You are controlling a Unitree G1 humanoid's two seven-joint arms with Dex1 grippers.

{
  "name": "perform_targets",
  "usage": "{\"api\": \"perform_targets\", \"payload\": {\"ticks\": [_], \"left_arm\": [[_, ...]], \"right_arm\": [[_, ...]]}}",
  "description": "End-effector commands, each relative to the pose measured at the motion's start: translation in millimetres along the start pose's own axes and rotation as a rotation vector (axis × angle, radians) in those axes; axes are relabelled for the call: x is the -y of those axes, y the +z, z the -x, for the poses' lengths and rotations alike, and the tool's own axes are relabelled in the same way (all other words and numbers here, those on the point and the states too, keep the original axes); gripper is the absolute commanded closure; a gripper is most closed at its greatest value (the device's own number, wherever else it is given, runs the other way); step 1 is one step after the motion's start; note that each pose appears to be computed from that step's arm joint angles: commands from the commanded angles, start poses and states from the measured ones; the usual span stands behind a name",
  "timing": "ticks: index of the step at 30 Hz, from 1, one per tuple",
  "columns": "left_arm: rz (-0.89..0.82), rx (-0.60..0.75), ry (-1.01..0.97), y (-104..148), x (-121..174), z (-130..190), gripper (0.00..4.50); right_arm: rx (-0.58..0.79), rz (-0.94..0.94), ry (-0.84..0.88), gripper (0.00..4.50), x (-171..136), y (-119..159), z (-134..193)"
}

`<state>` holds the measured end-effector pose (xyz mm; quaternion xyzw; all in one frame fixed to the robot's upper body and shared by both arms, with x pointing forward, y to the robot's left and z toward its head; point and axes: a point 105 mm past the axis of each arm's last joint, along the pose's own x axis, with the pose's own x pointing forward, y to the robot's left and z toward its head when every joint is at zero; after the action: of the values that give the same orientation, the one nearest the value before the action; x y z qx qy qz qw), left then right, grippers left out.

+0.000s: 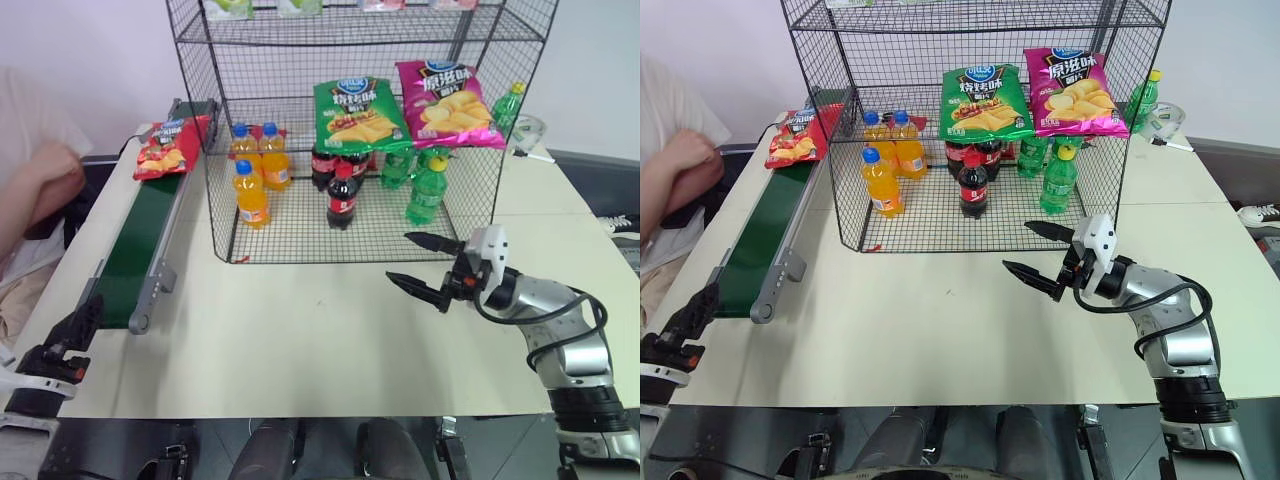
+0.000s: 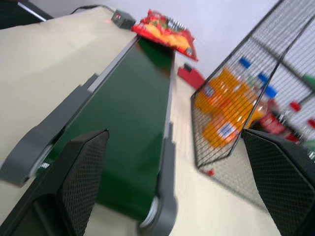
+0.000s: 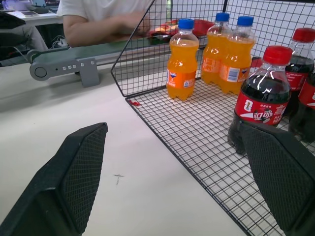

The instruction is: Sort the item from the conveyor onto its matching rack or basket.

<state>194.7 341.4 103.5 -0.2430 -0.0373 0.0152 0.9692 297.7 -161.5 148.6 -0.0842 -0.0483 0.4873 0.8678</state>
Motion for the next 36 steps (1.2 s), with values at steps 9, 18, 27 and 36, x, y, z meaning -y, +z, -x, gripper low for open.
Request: {"api": "perform_targets", "payload": {"ticks": [9,18,27,36], "left_arm": [[-1.085,-0.065,-0.092,14,1,14,0.0],[-1.464,-0.085,-0.112,9,-12,20,0.0],[-1.632,-0.119,-0.167,-8,-21,28,0.0],[-1.742,-0.081,-0.137,-11,-24,26,0.0]], "right_arm": [[0.047,0.05,0.019,0.08,-1,15,-6],[0.062,-0.003,0.11,0.08,-18,15,-6],[0.047,-0.085,0.284,0.08,-60,7,-14],[0.03,-0.059,0.295,0.08,-61,4,-17]]}}
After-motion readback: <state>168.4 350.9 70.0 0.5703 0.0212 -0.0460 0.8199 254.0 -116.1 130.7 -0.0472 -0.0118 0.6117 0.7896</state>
